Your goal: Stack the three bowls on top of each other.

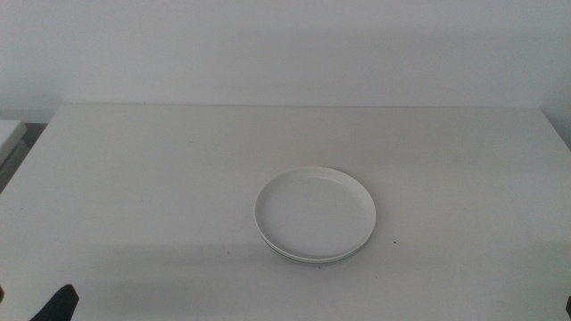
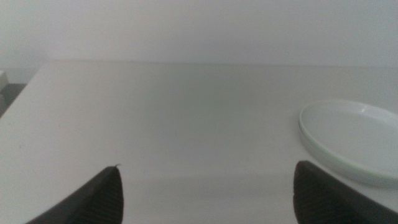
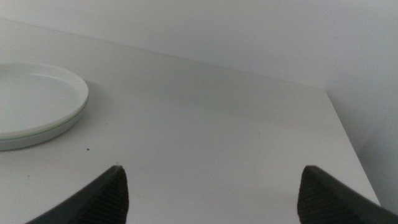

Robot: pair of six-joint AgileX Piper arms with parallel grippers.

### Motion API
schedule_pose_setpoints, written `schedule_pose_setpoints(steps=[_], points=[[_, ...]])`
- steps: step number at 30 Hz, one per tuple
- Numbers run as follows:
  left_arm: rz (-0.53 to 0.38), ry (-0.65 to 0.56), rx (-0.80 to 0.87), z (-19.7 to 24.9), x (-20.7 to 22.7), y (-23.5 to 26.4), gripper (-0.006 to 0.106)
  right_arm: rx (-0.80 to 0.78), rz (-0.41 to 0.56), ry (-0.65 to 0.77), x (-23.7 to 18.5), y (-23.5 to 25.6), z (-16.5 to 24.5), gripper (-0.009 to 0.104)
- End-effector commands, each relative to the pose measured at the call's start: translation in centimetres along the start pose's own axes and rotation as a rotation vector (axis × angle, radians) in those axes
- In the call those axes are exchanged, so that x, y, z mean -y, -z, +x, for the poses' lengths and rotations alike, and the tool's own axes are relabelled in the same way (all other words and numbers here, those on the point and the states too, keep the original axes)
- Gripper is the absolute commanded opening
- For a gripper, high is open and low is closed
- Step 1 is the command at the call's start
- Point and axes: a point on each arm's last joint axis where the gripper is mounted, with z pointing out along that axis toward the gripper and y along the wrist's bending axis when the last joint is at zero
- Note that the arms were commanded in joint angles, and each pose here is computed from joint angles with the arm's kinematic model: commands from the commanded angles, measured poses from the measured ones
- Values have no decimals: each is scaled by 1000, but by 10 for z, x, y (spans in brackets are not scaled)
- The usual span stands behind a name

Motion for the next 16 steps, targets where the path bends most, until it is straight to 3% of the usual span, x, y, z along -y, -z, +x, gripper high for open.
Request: schedule_pose_setpoints(steps=[1,16], points=[[8,-5,-18,4,0,0,94,14,17,15,1,0,0,93],[-8,-11,-11,3,-1,0,94,12,15,13,1,0,0,93]])
